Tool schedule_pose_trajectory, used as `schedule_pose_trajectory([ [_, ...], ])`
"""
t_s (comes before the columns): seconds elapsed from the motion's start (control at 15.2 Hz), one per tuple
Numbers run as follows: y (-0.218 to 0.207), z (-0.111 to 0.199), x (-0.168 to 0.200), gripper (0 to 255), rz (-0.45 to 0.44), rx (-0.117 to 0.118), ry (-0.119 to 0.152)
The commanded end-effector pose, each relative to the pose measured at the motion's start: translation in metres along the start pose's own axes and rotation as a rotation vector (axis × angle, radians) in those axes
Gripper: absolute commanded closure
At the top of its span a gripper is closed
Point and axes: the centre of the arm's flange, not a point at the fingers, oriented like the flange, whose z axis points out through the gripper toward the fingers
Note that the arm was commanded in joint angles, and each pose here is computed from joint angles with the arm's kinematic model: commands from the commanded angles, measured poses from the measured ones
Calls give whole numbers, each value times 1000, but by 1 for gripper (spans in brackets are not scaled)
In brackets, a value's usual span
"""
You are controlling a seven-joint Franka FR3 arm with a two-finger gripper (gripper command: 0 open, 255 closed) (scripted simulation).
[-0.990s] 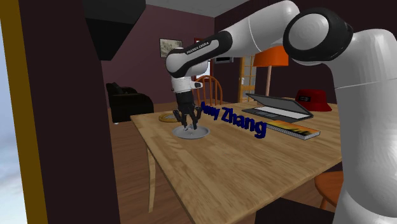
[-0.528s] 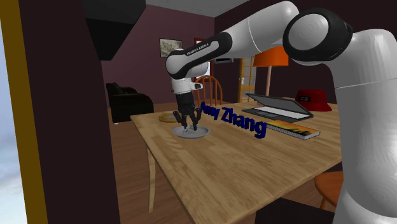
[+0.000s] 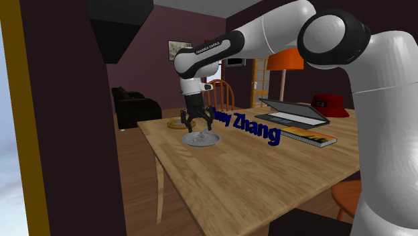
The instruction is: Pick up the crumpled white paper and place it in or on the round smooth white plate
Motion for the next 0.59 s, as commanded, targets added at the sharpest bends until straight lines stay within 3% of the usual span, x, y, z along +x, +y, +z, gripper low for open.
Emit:
schedule_pose_trajectory([
  [0.0,-1,-23,-1,0,0,-1,0],
  [0.53,-1,-34,-1,0,0,-1,0],
])
